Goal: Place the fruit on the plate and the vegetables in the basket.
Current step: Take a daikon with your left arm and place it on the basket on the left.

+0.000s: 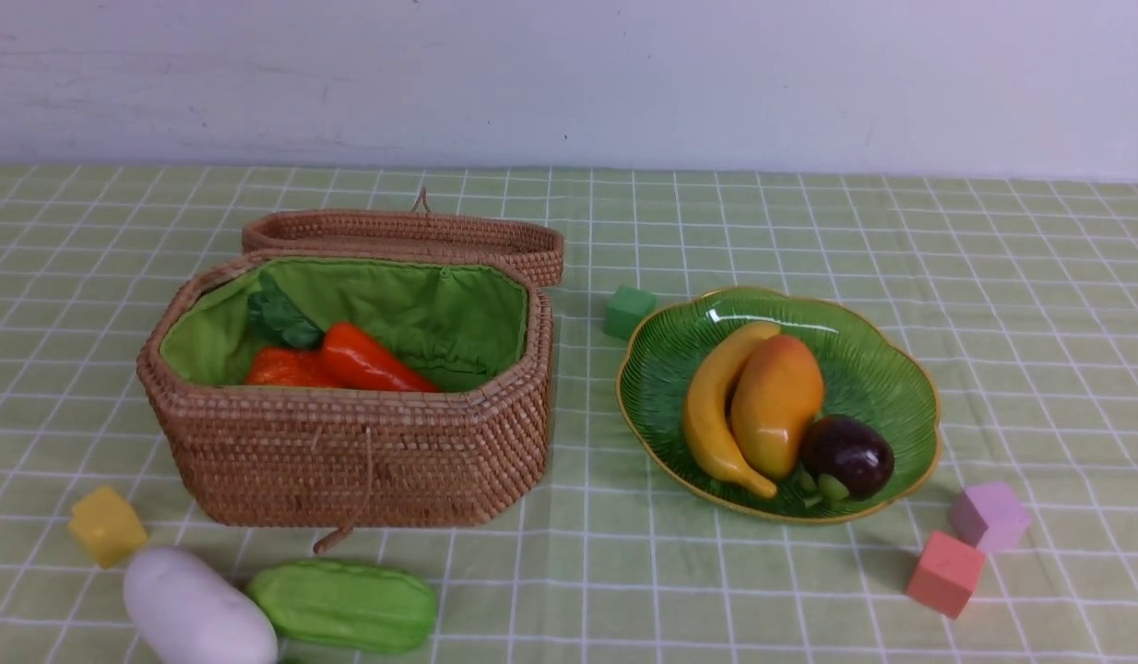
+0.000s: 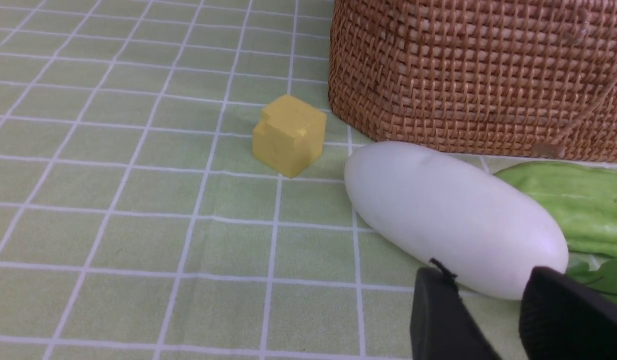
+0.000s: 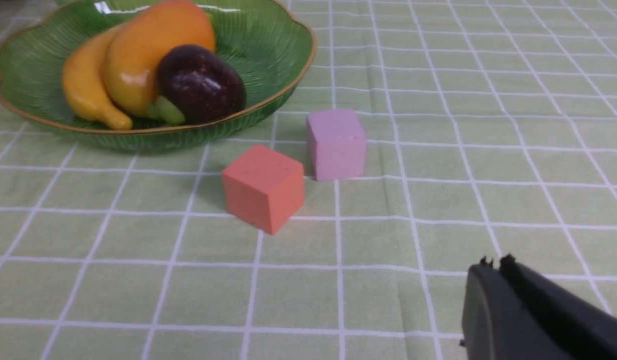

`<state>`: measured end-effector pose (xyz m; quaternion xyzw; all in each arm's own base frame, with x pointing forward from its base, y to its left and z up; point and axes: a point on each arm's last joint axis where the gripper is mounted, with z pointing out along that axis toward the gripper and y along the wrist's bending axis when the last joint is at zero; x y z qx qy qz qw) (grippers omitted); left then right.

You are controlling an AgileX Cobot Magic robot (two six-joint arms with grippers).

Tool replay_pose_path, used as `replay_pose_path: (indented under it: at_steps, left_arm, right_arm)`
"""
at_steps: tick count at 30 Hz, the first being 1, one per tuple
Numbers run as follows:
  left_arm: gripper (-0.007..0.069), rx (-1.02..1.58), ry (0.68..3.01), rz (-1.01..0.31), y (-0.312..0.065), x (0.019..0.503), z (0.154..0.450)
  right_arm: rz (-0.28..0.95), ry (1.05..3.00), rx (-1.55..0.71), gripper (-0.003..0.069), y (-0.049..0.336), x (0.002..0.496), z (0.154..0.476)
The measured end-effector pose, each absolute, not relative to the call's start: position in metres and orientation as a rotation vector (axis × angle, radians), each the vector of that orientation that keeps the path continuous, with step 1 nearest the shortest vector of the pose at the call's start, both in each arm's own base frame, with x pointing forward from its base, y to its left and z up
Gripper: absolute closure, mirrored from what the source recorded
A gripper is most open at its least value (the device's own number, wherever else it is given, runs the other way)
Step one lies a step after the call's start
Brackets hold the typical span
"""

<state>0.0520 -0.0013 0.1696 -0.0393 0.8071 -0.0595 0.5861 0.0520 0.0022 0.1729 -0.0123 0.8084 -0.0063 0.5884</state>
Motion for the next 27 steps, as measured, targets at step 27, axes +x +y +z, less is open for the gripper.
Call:
replay_pose_path:
  at_steps: [27]
  left_arm:
    - [0.0386, -0.092, 1.882, -0.139, -0.0013, 0.0520, 0.1696]
  right_arm:
    - [-0.005, 1.882, -0.034, 0.0611, 0.0028, 0.0520, 0.1730]
